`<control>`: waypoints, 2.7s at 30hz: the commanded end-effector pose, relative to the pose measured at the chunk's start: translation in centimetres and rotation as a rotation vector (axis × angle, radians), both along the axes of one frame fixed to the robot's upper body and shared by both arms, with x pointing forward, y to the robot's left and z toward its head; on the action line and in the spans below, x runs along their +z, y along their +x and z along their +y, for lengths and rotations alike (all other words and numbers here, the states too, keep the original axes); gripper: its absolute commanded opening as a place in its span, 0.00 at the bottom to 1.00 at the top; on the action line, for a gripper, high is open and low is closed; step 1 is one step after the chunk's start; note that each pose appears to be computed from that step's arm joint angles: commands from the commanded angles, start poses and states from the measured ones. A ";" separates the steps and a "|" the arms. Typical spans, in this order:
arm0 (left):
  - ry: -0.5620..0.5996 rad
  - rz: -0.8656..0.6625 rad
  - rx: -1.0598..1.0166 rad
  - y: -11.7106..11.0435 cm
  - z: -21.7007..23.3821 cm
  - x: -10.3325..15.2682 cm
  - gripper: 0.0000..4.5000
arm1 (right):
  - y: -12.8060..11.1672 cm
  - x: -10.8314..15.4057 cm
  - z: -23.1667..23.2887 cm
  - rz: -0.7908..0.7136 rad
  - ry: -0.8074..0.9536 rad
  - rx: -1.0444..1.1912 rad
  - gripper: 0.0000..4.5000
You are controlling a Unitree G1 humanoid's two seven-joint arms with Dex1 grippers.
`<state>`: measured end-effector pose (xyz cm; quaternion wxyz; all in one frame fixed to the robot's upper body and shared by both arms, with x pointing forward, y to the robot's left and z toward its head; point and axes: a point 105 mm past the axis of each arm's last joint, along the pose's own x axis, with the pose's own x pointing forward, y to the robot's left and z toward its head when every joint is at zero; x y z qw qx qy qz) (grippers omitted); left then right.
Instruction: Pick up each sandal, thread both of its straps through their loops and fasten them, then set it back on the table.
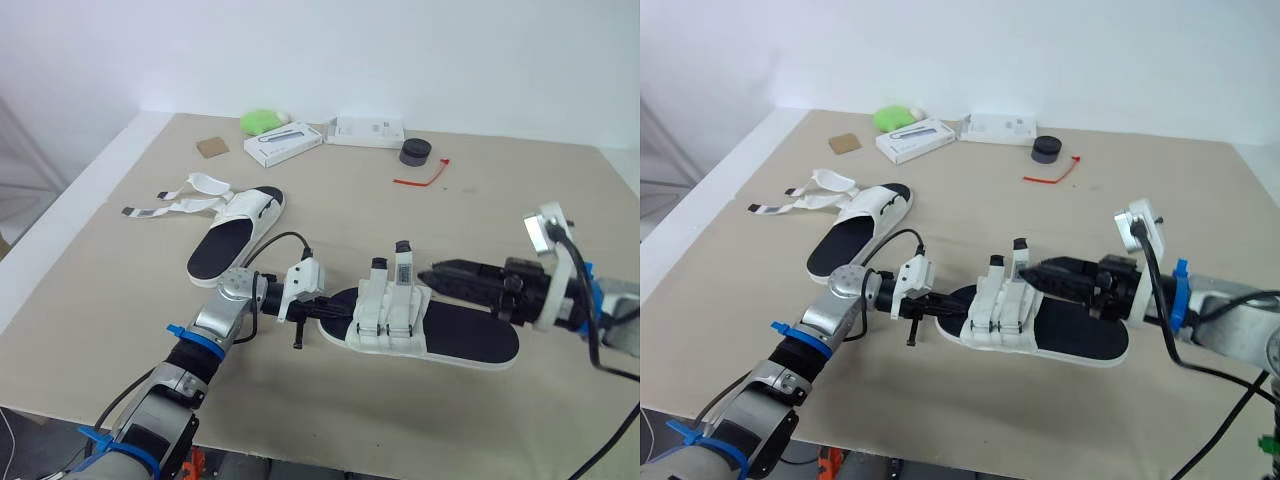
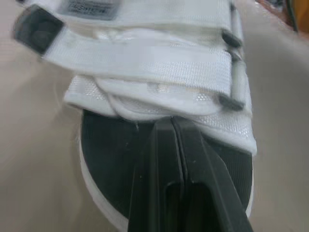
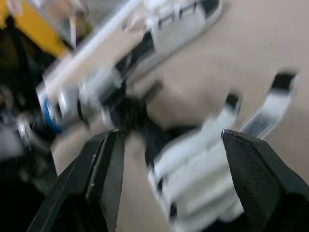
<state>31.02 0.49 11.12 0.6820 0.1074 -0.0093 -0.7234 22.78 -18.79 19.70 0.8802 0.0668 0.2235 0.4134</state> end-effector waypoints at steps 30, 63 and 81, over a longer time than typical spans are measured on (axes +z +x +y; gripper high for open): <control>-0.063 0.049 0.062 -6.5 11.2 6.6 0.00 | 1.9 -7.0 3.1 -0.127 -0.191 0.119 0.40; -0.220 -0.044 0.659 -3.6 13.8 4.5 0.00 | 14.7 -2.4 -10.9 -0.116 0.001 -0.859 0.69; -0.172 0.049 0.962 0.6 17.4 4.6 0.00 | 3.5 3.4 0.3 -0.570 0.009 -0.067 0.77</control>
